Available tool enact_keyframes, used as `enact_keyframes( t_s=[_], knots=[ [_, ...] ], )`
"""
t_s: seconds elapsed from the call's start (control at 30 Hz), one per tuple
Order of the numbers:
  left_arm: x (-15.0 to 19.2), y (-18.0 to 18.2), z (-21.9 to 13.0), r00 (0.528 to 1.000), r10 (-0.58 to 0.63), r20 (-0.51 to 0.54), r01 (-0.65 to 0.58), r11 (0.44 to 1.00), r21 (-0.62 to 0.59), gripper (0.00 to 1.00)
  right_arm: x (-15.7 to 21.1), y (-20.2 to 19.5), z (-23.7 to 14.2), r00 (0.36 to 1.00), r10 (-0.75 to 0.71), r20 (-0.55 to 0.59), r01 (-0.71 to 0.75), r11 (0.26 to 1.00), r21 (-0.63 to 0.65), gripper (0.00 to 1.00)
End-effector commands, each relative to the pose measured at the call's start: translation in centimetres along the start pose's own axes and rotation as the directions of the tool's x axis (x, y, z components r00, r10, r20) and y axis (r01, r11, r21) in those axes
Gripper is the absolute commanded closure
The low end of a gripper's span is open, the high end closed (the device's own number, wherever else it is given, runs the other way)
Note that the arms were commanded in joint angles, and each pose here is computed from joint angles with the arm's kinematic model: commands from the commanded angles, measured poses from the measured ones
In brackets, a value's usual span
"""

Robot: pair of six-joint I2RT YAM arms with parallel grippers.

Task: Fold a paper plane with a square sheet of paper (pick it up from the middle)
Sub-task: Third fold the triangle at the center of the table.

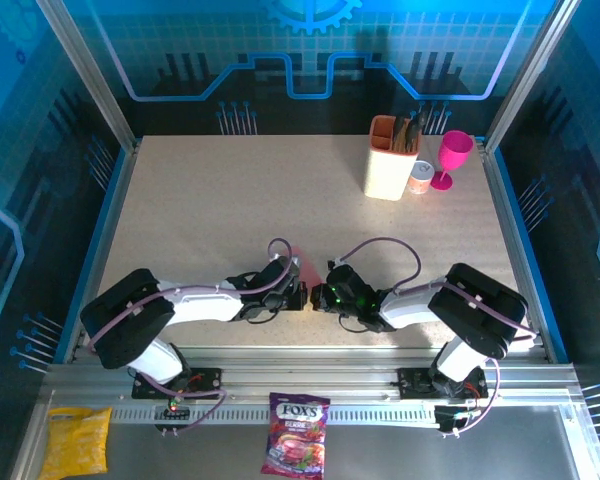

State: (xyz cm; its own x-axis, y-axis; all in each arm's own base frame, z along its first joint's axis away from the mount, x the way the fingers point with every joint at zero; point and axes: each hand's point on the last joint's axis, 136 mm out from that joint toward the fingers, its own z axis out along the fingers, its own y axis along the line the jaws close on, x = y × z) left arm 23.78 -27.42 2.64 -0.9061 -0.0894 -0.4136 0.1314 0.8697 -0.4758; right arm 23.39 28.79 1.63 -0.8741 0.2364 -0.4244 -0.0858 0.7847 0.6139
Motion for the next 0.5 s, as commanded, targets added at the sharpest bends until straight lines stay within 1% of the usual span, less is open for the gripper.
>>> enact_keyframes(
  t_s=[0.0, 0.13, 0.3, 0.47],
  knots=[
    [-0.5, 1.0, 0.6, 1.0, -0.012, 0.022, 0.012, 1.0, -0.022, 1.0, 1.7, -2.4, 0.2, 0.998, 0.027, -0.05, -0.024, 0.998, 0.056, 1.0],
    [0.1, 3.4, 1.1, 0.998, -0.05, 0.024, 0.052, 0.995, -0.089, 1.0, 1.8, -2.6, 0.0, 0.998, 0.029, -0.052, -0.026, 0.998, 0.06, 1.0],
    [1.4, 6.7, 1.6, 0.988, -0.156, 0.004, 0.155, 0.975, -0.161, 1.0, 2.0, -3.8, -0.7, 0.998, 0.042, -0.056, -0.038, 0.996, 0.078, 1.0],
    [2.1, 8.2, 1.7, 0.978, -0.208, -0.011, 0.202, 0.957, -0.206, 1.0, 2.2, -5.5, -1.9, 0.997, 0.049, -0.053, -0.042, 0.992, 0.118, 1.0]
  ],
)
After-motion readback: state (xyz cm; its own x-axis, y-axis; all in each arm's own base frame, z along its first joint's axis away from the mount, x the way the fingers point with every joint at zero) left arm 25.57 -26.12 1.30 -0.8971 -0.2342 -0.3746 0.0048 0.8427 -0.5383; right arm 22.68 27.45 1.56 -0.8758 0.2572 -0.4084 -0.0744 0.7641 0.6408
